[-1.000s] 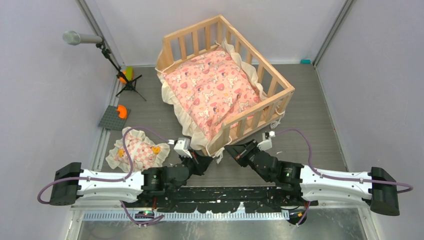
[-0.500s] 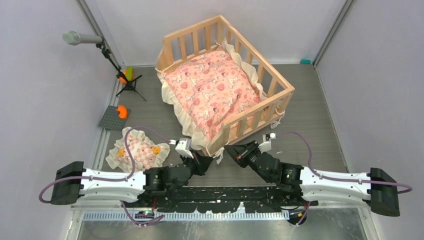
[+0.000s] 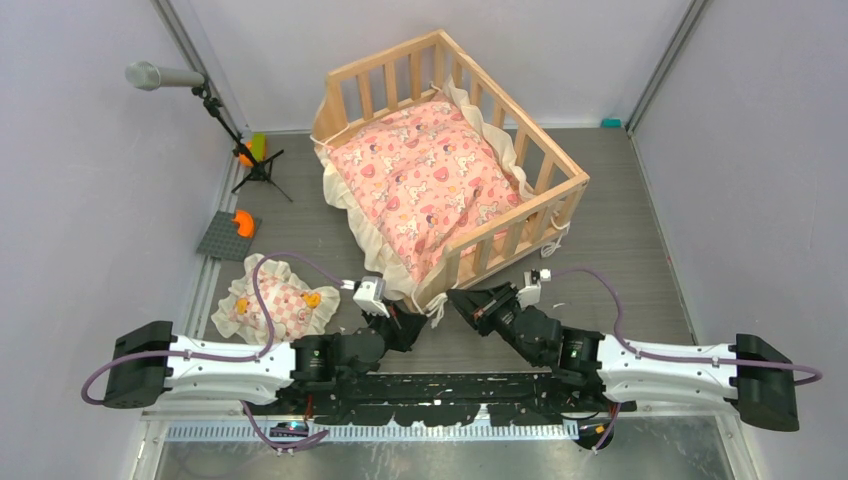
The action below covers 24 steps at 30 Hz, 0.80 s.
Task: Set up the pet bed
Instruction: Tie the ropes to the bed frame.
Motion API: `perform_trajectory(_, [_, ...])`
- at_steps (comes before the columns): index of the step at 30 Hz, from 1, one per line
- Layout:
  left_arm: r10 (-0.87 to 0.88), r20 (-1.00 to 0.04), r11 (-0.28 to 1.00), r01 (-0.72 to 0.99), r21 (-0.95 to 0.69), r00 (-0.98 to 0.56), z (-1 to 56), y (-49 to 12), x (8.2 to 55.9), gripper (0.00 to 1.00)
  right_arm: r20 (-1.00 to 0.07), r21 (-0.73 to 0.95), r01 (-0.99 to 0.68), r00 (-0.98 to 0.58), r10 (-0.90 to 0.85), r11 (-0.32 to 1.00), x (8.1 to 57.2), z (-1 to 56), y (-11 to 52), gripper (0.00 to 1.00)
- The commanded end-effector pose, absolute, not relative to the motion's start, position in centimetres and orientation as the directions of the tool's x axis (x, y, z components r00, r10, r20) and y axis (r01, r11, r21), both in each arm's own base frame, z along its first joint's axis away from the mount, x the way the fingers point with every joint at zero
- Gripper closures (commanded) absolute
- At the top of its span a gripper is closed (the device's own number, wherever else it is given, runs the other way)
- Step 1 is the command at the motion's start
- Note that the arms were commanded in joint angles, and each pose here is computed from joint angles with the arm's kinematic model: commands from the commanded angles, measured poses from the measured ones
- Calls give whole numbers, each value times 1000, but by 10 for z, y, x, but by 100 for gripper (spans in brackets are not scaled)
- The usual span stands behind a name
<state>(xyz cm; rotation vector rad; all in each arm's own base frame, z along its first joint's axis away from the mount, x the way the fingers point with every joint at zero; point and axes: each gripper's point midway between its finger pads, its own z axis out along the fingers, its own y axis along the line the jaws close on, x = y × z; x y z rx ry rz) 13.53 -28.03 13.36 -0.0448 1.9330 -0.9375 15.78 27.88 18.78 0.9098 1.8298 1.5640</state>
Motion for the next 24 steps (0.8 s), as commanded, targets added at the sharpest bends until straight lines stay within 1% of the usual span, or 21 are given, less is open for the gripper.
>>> perform_trajectory(1, [-435, -737, 682, 345, -645, -517, 154, -286, 140, 100, 67, 988, 154, -534, 843, 19, 172, 193, 272, 100])
perform_trajectory(7, [-429, -732, 665, 363, -653, -530, 158, -292, 137, 100, 72, 985, 174, -498, 864, 18, 177, 186, 270, 100])
perform_trajectory(11, [-426, -725, 647, 377, -662, -542, 161, -298, 134, 100, 53, 984, 175, -493, 868, 39, 179, 184, 271, 100])
perform_trajectory(14, [-428, -718, 632, 385, -672, -549, 163, -302, 133, 100, 12, 981, 173, -498, 867, 86, 179, 180, 272, 100])
perform_trajectory(21, [-441, -710, 612, 396, -685, -549, 173, -304, 132, 100, -134, 958, 151, -521, 843, 245, 177, 170, 272, 100])
perform_trajectory(24, [-442, -711, 610, 398, -685, -546, 175, -304, 132, 100, -177, 946, 134, -546, 819, 294, 175, 169, 277, 100])
